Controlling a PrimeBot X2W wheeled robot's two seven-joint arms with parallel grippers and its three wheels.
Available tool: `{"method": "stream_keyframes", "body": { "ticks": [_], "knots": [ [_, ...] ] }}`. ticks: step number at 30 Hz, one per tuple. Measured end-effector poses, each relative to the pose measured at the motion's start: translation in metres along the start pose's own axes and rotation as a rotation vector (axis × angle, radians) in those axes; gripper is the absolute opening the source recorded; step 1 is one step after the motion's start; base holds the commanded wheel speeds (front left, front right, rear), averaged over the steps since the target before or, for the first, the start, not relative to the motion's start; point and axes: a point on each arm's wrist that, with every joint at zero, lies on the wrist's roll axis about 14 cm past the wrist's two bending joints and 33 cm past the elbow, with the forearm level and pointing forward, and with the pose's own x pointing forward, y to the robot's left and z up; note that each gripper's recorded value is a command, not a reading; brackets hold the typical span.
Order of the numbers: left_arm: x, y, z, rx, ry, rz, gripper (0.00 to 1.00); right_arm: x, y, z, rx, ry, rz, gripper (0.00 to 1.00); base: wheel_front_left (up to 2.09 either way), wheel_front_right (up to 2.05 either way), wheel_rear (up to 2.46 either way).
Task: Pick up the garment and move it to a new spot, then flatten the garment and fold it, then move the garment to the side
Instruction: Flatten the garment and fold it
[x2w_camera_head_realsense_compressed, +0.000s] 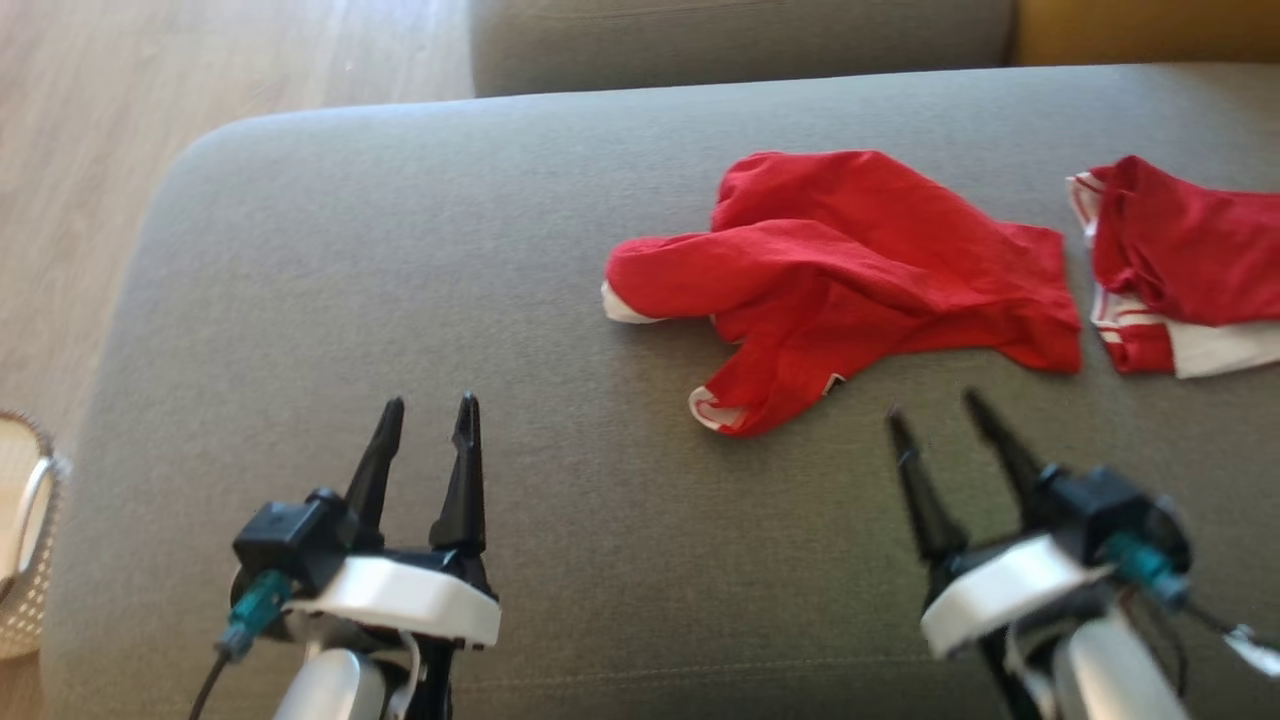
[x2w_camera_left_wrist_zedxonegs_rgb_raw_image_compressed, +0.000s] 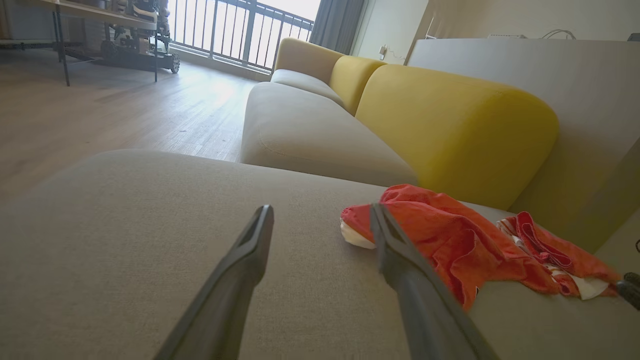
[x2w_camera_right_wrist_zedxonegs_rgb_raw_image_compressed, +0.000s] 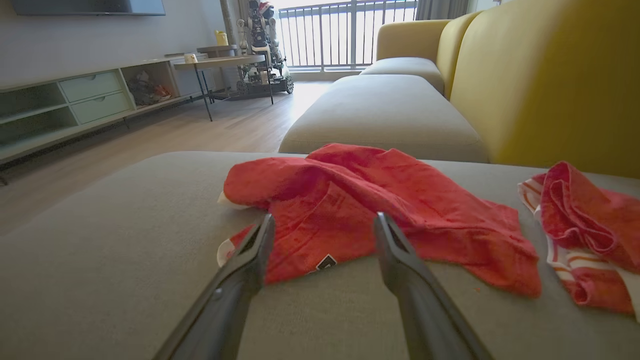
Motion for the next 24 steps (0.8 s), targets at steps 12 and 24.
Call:
{"method": "stream_keyframes", "body": {
  "ticks": [12,24],
  "knots": [
    [-0.007,-0.007,-0.011,-0.003,0.033,-0.020,1.00,-0.008,0.029,-0.006,-0.018,0.016,0.083,1.00,0.00,0.00,0.00],
    [-0.015,0.018,-0.013,-0.025,0.046,0.072,1.00,0.038,0.103,-0.049,-0.133,0.205,0.351,1.00,0.00,0.00,0.00]
  ]
}}
